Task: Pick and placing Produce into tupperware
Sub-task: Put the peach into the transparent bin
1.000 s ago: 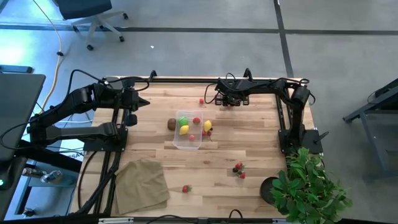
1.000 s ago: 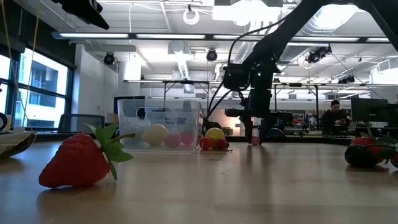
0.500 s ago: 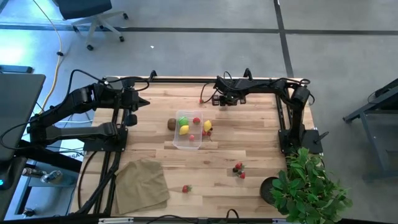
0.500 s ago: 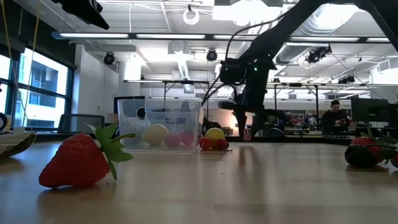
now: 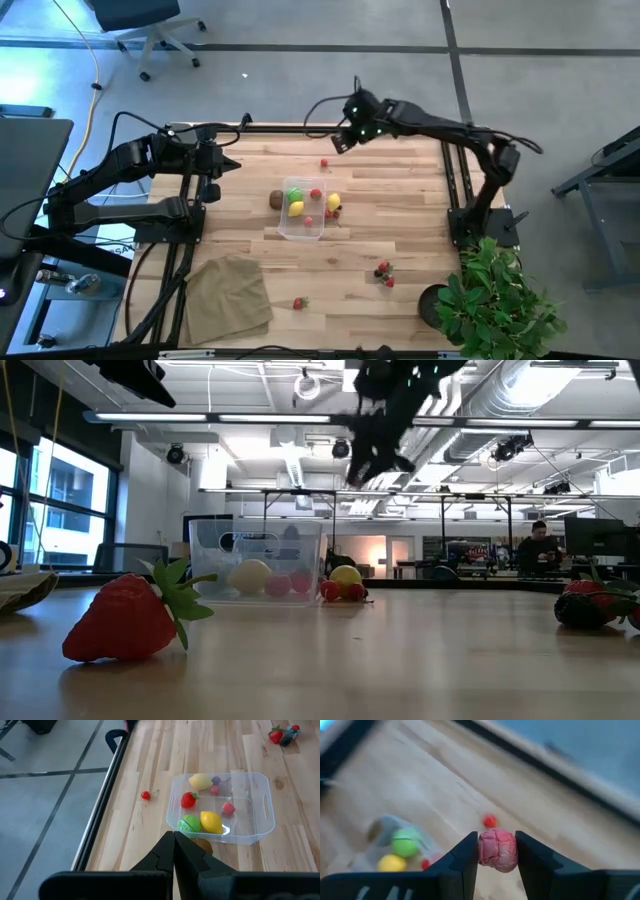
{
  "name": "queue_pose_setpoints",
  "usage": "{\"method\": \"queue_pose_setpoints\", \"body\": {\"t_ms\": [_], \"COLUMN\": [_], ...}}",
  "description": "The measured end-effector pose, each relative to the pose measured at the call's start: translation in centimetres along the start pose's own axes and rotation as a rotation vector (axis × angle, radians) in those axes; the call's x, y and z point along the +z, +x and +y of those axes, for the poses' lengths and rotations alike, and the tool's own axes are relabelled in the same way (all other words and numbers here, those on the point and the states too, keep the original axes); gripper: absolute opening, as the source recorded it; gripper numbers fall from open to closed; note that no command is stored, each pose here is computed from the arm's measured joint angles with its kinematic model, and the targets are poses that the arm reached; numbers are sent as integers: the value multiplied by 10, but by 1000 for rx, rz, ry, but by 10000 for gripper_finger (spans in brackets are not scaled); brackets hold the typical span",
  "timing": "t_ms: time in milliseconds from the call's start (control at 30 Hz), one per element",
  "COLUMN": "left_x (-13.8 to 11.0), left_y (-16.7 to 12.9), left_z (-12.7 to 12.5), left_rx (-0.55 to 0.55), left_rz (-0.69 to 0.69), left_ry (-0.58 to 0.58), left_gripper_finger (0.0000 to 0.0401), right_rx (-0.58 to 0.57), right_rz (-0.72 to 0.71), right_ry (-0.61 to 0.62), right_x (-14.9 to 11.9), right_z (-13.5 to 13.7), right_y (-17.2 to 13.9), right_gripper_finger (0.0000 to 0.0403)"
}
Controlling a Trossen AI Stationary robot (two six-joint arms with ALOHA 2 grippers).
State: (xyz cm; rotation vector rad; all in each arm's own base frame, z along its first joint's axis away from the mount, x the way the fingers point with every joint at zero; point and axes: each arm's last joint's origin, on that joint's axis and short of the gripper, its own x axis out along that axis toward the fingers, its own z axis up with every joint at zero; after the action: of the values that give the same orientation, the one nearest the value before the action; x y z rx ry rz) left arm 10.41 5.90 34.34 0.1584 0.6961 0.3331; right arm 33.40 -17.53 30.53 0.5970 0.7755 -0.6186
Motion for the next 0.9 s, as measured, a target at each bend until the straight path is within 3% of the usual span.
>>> {"method": "queue_pose_setpoints", "body": {"t_ms": [233,467,733,900], "left_x": [0,0,0,0], "left_y": [0,0,0,0], "left_z": [0,0,0,0], "left_rx": [0,0,0,0], "left_rz": [0,0,0,0], "left_ry": [0,0,0,0], "left_gripper_finger": [1,1,1,1], "right_rx": [179,327,469,411], "right_rz": [-186,-236,-225,-161], "right_ry": [-420,-707,-774,-747], "right_x": [8,-9,-36,-54], "right_z": [48,88,137,155], "right_y": [-54,-60,-34,8], "right_gripper_finger": [110,110,110,110]}}
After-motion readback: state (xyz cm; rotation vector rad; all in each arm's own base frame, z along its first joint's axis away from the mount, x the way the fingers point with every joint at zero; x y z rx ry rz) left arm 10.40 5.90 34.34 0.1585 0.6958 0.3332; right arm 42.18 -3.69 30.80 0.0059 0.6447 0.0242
